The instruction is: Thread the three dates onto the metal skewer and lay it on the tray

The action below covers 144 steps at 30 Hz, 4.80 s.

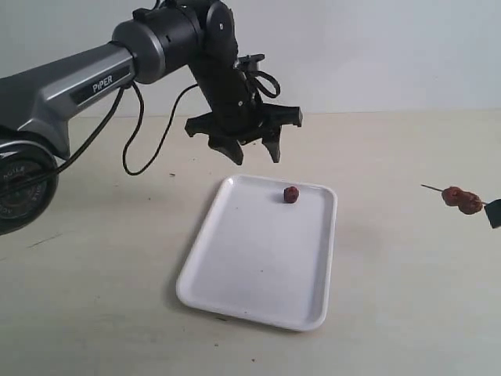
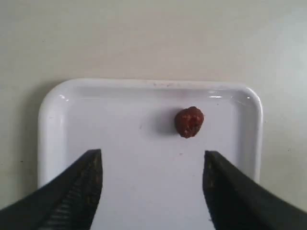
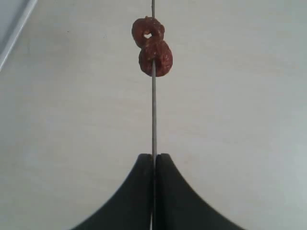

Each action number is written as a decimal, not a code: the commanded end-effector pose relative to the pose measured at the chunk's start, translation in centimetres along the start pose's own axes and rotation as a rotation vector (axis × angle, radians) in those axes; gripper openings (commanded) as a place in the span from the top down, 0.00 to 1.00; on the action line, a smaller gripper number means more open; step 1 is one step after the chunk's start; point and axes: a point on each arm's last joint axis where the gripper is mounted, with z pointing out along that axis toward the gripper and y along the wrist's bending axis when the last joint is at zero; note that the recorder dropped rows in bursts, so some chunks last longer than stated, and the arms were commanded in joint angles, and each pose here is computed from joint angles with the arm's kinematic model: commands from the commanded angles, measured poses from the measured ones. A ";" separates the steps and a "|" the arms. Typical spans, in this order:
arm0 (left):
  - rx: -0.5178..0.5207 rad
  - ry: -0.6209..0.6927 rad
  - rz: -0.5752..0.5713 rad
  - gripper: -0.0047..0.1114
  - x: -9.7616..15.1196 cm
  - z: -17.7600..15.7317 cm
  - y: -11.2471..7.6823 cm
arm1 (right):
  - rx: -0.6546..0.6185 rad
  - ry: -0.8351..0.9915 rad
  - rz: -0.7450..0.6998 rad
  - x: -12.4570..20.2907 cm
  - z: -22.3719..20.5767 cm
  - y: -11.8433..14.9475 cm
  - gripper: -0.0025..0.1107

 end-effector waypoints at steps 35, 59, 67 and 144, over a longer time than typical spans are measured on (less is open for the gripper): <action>-0.010 -0.005 -0.024 0.44 1.7 5.1 -3.0 | -0.002 -0.001 0.011 1.6 0.6 0.1 0.98; 0.134 0.032 0.000 0.44 0.1 2.5 -1.4 | -0.001 -0.007 0.011 1.5 0.6 0.1 0.98; 0.276 0.053 -0.040 0.44 0.1 1.8 -2.4 | -0.002 0.005 0.011 1.6 0.6 0.1 0.98; -0.025 -0.072 0.145 0.45 1.0 7.6 -3.0 | -0.010 -0.017 0.024 1.4 0.6 0.2 0.98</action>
